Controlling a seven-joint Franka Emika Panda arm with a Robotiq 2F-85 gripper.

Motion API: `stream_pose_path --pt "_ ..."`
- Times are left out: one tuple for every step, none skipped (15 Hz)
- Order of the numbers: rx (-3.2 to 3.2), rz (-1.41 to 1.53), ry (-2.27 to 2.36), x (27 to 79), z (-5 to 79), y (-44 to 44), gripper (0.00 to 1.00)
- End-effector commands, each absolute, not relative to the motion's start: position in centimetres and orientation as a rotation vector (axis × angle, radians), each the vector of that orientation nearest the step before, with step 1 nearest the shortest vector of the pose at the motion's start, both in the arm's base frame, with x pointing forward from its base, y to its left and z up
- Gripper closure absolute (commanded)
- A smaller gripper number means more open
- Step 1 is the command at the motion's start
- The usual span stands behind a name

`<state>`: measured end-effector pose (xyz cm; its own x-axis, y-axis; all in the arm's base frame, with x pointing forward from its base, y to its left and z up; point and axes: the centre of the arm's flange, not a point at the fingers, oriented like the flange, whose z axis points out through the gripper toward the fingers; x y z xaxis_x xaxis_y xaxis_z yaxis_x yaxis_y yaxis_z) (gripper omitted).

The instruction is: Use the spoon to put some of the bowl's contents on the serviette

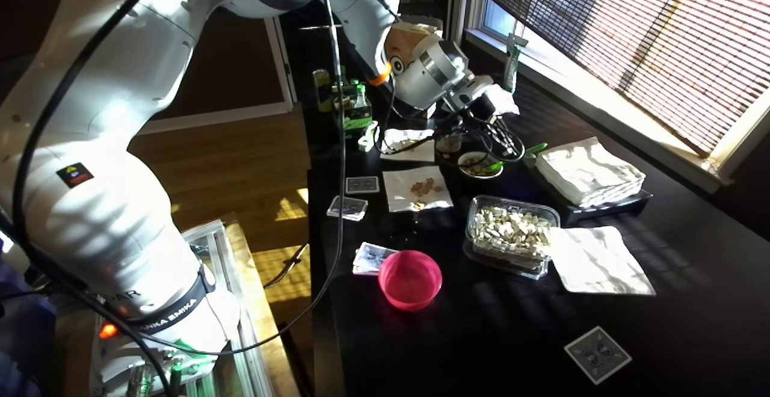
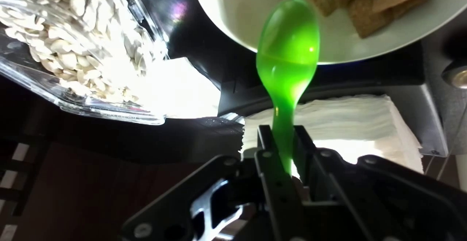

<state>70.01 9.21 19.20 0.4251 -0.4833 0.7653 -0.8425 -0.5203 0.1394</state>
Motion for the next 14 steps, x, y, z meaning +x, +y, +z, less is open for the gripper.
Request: stream_pose_path --pt "2.158 0.926 -1.110 70.04 19.96 9.30 0.96" --pt "2.159 0.919 -1.112 70.00 20.00 9.35 0.96" --pt "2.161 0.907 -1.120 69.97 20.02 9.39 0.96" --pt "2.162 0.900 -1.128 69.95 20.00 9.40 0.96" --pt "2.161 0.895 -1.138 69.93 19.97 9.45 0.96" --pt "2.163 0.889 -1.149 69.90 19.92 9.51 0.96" --pt "2.163 0.886 -1.157 69.91 19.88 9.55 0.96" --pt "2.166 0.886 -1.163 69.91 19.83 9.61 0.96" --pt "2.166 0.885 -1.170 69.91 19.79 9.62 0.96" --pt "2.167 0.888 -1.172 69.94 19.76 9.64 0.96" --pt "2.165 0.889 -1.175 69.95 19.74 9.62 0.96" --pt "2.160 0.893 -1.177 69.95 19.73 9.60 0.96" --pt "2.156 0.896 -1.180 69.96 19.73 9.59 0.96" --pt "2.152 0.901 -1.180 69.97 19.76 9.57 0.96"
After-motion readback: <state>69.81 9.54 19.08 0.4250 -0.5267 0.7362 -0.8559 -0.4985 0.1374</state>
